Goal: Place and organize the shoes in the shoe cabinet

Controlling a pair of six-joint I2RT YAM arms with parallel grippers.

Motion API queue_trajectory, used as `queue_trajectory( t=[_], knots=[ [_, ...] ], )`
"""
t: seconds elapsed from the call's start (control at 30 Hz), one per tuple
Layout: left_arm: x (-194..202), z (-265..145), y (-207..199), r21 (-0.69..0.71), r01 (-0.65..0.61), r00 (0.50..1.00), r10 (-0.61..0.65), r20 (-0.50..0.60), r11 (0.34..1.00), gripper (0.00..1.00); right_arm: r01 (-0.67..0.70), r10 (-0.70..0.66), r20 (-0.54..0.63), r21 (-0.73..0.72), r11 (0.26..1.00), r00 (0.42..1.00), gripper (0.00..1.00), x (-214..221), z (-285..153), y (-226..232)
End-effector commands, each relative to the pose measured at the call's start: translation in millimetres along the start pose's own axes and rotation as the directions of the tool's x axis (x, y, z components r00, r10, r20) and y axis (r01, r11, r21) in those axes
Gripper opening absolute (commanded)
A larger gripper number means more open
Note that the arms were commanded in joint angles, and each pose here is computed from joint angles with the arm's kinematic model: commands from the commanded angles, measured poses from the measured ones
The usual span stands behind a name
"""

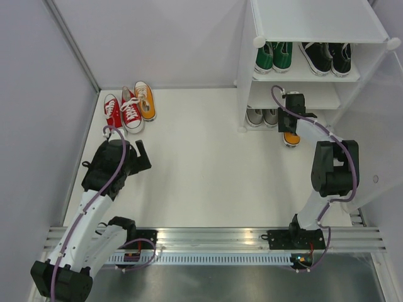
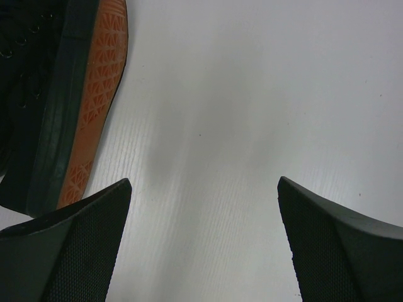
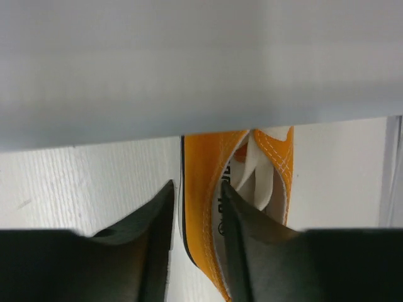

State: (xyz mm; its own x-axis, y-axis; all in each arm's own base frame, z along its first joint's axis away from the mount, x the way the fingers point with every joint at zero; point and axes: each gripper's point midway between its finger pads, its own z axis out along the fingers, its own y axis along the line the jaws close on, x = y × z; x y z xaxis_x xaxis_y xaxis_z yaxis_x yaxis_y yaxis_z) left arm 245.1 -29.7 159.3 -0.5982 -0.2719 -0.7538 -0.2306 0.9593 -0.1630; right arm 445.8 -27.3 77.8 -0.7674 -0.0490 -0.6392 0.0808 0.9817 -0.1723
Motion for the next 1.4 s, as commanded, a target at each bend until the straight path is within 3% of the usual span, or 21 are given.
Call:
queue_trajectory(
  t=[0.0, 0.03, 0.13, 0.27, 0.3, 0.4, 0.5, 0.67, 0.77, 0.97, 1.0, 1.1, 1.37],
  knots=[
    [-8, -1, -6, 0.039, -0.021, 0.999, 0.02, 0.029, 0.999, 1.0, -0.043, 0.038, 0.114, 0.04, 0.998, 0.993, 0.51, -34, -2, -10],
    [-8, -1, -7, 0.042, -0.022, 0.999, 0.021, 0.03, 0.999, 1.0, -0.068, 0.062, 0.137, 0.037, 0.997, 0.989, 0.57, -39, -10, -11],
    [-8, -1, -7, 0.042, -0.022, 0.999, 0.021, 0.03, 0.999, 1.0, -0.152, 0.149, 0.152, 0.01, 0.988, 0.977, 0.62, -38, -28, -8],
    [-7, -1, -8, 0.047, -0.026, 0.999, 0.025, 0.026, 0.999, 1.0, -0.327, 0.328, 0.256, -0.047, 0.944, 0.909, 0.75, -46, -80, -12],
    [-7, -1, -8, 0.048, -0.026, 0.999, 0.025, 0.026, 0.998, 1.0, -0.378, 0.376, 0.239, -0.042, 0.925, 0.895, 0.82, -31, -81, -11],
    [-7, -1, -7, 0.044, -0.023, 0.999, 0.022, 0.027, 0.999, 1.0, -0.468, 0.454, 0.234, 0.01, 0.883, 0.86, 0.88, -5, -92, -23],
    [-6, -1, -7, 0.047, -0.024, 0.999, 0.023, 0.026, 0.999, 1.0, -0.604, 0.595, 0.196, -0.018, 0.797, 0.78, 0.89, 25, -84, -30],
    [-5, 0, -8, 0.047, -0.023, 0.999, 0.022, 0.023, 0.999, 1.0, -0.798, 0.831, 0.123, -0.232, 0.556, 0.543, 0.87, 36, -78, -25],
    [-5, 0, -7, 0.044, -0.024, 0.999, 0.022, 0.024, 0.999, 1.0, -0.826, 0.88, 0.15, -0.305, 0.474, 0.45, 0.87, 25, -81, -26],
    [-6, -1, -7, 0.046, -0.023, 0.999, 0.022, 0.027, 0.999, 1.0, -0.86, 0.93, 0.179, -0.357, 0.365, 0.32, 0.87, 13, -78, -35],
    [-5, -1, -7, 0.046, -0.023, 0.999, 0.022, 0.025, 0.999, 1.0, -0.867, 0.946, 0.173, -0.38, 0.322, 0.276, 0.86, 9, -76, -35],
    [-5, 0, -7, 0.045, -0.025, 0.999, 0.024, 0.022, 0.999, 1.0, -0.886, 0.965, 0.148, -0.384, 0.259, 0.218, 0.86, 7, -65, -37],
    [-5, 1, -6, 0.039, -0.025, 1.0, 0.024, 0.02, 0.999, 1.0, -0.928, 0.983, 0.093, -0.326, 0.178, 0.156, 0.85, 28, -47, -31]
  ],
)
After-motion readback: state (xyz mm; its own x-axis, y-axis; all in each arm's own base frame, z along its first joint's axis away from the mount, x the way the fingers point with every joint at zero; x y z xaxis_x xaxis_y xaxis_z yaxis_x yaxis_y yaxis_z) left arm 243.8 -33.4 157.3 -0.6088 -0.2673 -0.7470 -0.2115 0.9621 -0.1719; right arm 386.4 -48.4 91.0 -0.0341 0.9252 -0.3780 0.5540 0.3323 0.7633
